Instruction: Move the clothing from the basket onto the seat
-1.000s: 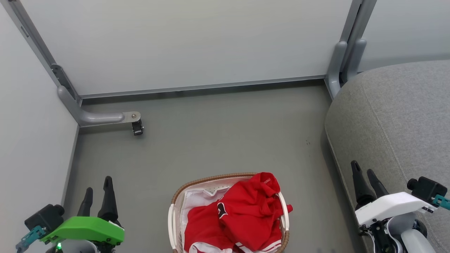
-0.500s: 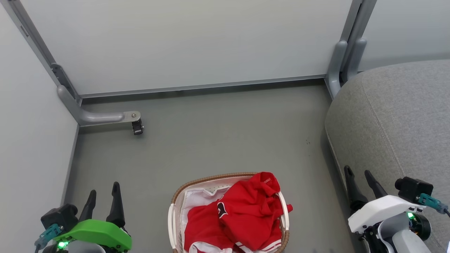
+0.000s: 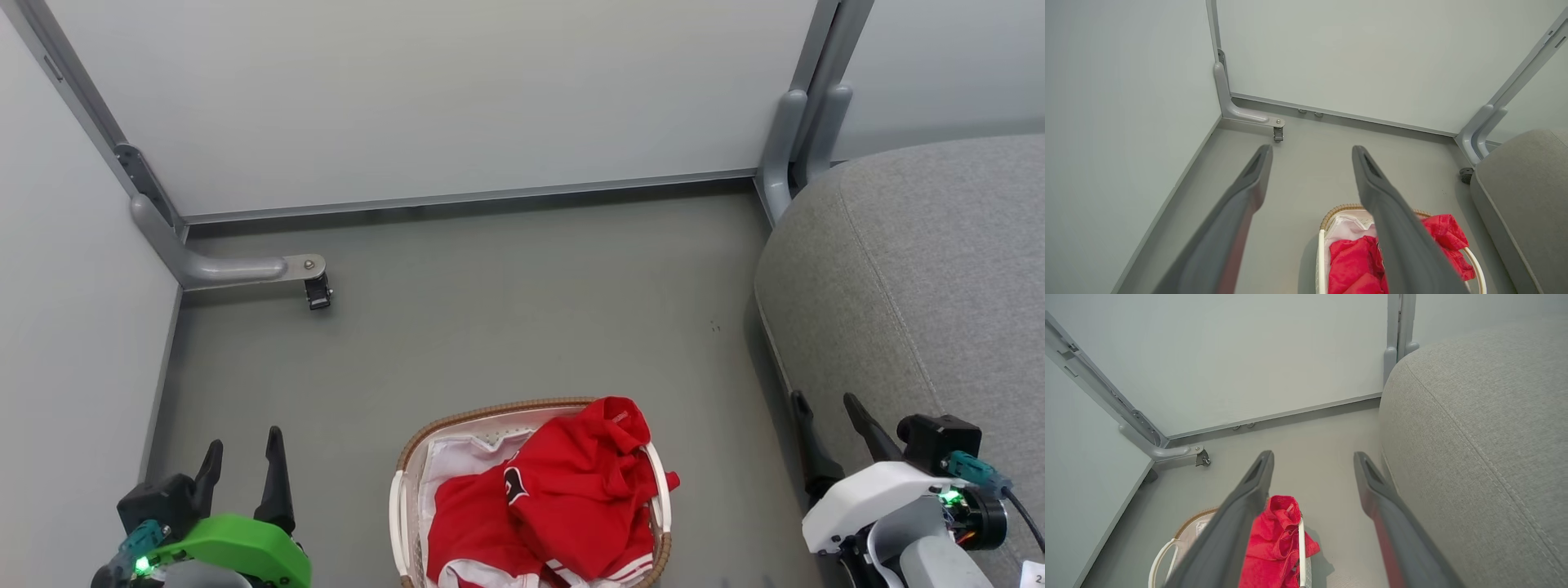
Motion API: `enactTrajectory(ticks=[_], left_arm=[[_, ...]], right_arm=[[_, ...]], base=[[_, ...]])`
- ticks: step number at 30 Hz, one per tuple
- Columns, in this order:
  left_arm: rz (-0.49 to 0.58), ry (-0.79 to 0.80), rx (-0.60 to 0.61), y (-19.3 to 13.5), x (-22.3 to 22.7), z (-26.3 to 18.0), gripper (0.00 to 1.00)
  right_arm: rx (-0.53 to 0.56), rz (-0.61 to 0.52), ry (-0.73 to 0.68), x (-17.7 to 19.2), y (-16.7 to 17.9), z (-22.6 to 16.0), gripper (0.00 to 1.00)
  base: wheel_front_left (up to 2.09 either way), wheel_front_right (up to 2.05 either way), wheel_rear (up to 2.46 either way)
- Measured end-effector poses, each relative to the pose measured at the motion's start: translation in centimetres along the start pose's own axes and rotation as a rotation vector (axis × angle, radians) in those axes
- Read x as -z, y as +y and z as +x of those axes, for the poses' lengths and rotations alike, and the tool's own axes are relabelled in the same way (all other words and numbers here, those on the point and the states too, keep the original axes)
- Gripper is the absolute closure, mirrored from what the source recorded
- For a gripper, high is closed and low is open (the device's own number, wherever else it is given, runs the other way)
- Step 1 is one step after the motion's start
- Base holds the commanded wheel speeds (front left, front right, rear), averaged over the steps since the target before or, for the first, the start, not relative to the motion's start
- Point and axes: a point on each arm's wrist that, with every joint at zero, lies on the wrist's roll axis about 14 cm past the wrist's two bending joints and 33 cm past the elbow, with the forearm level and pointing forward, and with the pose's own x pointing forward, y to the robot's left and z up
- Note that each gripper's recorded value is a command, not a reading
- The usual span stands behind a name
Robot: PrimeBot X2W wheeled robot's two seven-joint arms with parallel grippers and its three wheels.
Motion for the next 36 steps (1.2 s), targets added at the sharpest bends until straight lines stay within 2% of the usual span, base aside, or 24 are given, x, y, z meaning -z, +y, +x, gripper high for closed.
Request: enactTrajectory(ticks=[17,28,36], left_arm=[[0.123,-0.036,0.004,0.0,-0.5,-0.2,0.00],[0.182,-0.071,0.031,-0.6,-1.2,0.0,0.00],[0.183,-0.025,0.049,-0.9,0.7,-0.4,0.00]], right_arm=[[-0.030,-0.140,-0.004,0.3,0.7,0.0,0.00],[-0.021,-0.191,-0.063,-1.2,0.8,0.6,0.00],[-0.035,-0.243,-0.037,-0.1,1.0,0.5,0.00]], base=[[0.00,0.00,0.00],[0.00,0.00,0.00],[0.00,0.00,0.00]])
